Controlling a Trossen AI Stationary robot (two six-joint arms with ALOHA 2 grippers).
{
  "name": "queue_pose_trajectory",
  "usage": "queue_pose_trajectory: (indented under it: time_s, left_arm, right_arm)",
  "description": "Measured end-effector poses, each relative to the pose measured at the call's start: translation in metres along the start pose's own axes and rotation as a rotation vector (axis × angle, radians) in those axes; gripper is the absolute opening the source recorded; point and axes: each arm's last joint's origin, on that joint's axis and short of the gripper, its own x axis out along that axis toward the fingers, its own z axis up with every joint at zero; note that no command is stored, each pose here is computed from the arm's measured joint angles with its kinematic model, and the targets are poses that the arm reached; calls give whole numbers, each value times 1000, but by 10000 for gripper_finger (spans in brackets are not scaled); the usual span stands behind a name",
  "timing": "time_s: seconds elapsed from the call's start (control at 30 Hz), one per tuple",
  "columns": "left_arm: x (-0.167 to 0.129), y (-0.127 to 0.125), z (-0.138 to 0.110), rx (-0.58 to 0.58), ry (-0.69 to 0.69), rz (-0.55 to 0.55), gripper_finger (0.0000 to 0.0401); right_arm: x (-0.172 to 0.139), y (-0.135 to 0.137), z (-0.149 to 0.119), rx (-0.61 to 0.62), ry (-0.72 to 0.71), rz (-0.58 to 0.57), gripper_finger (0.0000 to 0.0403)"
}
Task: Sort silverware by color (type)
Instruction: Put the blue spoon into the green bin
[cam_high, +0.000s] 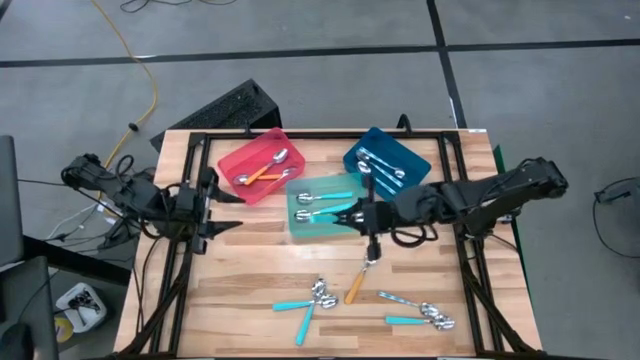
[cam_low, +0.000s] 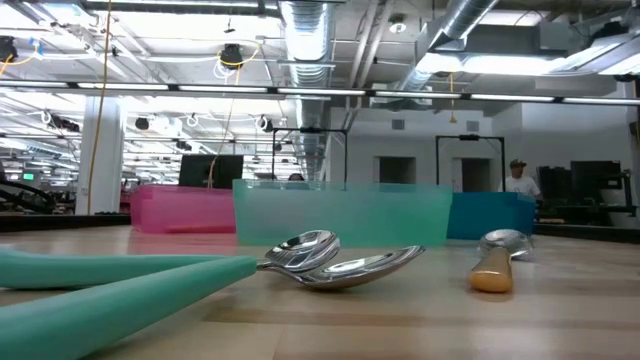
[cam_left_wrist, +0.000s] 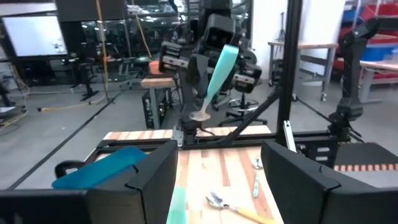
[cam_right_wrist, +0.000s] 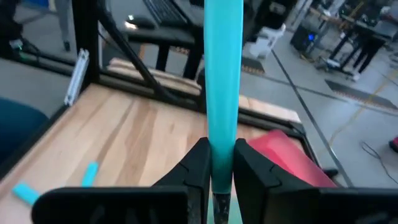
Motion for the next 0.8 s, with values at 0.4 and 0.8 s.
queue_pose_trajectory:
  time_s: [0.4, 0.8]
  left_arm:
    - [-3, 4, -3, 11, 33, 83, 218]
    - [-3, 4, -4, 16, 41, 81, 218]
  right_arm:
    - [-14, -11, -5, -62, 88, -113, 75]
    - [-20, -28, -42, -83, 15, -114, 75]
